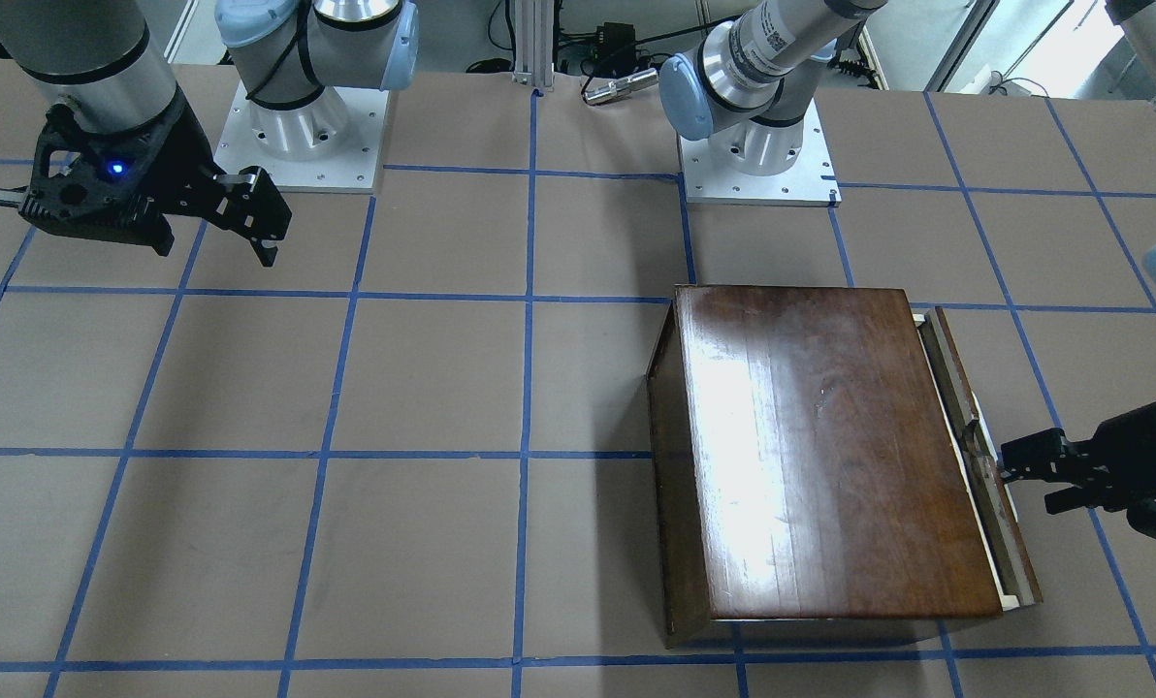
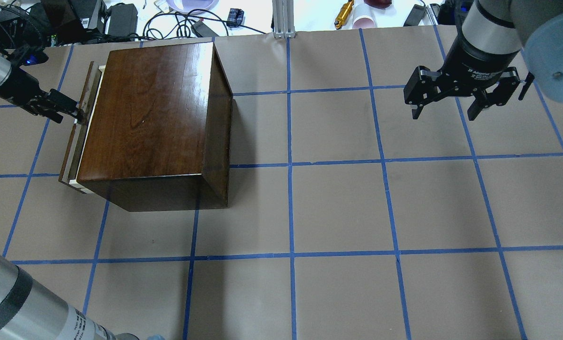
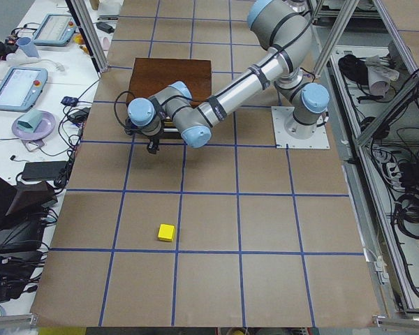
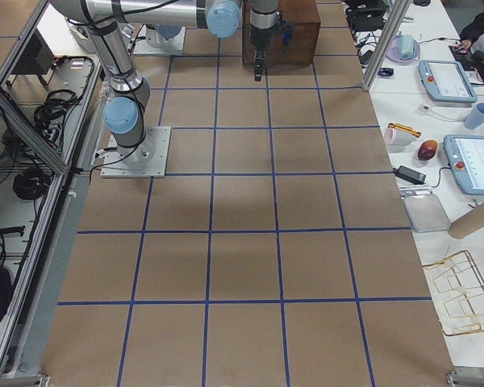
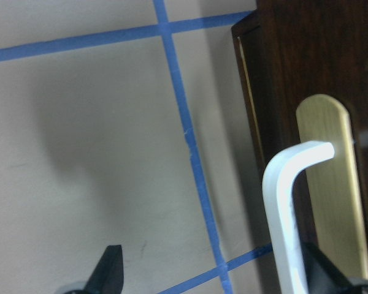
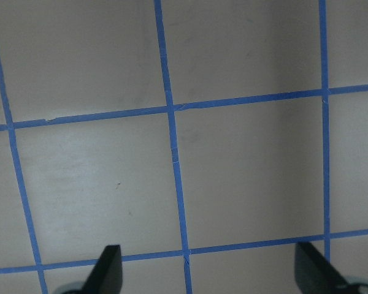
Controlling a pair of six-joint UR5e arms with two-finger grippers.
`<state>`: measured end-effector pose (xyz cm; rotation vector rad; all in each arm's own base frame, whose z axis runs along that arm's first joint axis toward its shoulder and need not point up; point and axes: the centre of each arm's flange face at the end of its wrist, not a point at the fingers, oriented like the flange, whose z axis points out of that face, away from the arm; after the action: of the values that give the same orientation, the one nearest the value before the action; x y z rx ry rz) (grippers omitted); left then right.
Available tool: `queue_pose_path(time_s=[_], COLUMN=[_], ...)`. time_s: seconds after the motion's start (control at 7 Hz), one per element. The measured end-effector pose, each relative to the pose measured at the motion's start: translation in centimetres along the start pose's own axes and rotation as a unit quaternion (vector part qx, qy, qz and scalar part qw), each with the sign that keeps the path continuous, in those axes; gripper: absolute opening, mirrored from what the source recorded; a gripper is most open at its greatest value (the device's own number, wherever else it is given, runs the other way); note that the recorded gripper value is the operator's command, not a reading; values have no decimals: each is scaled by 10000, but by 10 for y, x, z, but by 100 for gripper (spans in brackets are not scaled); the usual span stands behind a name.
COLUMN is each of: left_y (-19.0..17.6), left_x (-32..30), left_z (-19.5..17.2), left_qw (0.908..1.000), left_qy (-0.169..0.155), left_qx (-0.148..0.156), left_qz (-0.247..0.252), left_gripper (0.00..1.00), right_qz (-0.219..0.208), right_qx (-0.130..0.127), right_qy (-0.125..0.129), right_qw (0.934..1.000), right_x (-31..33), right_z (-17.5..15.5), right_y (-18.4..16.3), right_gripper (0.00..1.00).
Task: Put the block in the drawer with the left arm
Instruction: 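Pull the drawer open outward with the left gripper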
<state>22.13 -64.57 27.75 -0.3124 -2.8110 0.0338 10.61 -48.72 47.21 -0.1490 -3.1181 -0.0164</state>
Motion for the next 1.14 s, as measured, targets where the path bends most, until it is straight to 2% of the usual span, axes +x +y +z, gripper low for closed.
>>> queue_pose_path(time_s=[1.14], left_y=[-11], left_x=[-26], left_z=[-17], left_qw=[9990], left_qy=[-348], left_qx=[-51], left_qz=[279], left_gripper=[100], right_qz=[-1], right_qx=[0], right_qy=[0], right_qw=[10000], right_x=[0], right_z=[0], right_y=[0], right_gripper=[100])
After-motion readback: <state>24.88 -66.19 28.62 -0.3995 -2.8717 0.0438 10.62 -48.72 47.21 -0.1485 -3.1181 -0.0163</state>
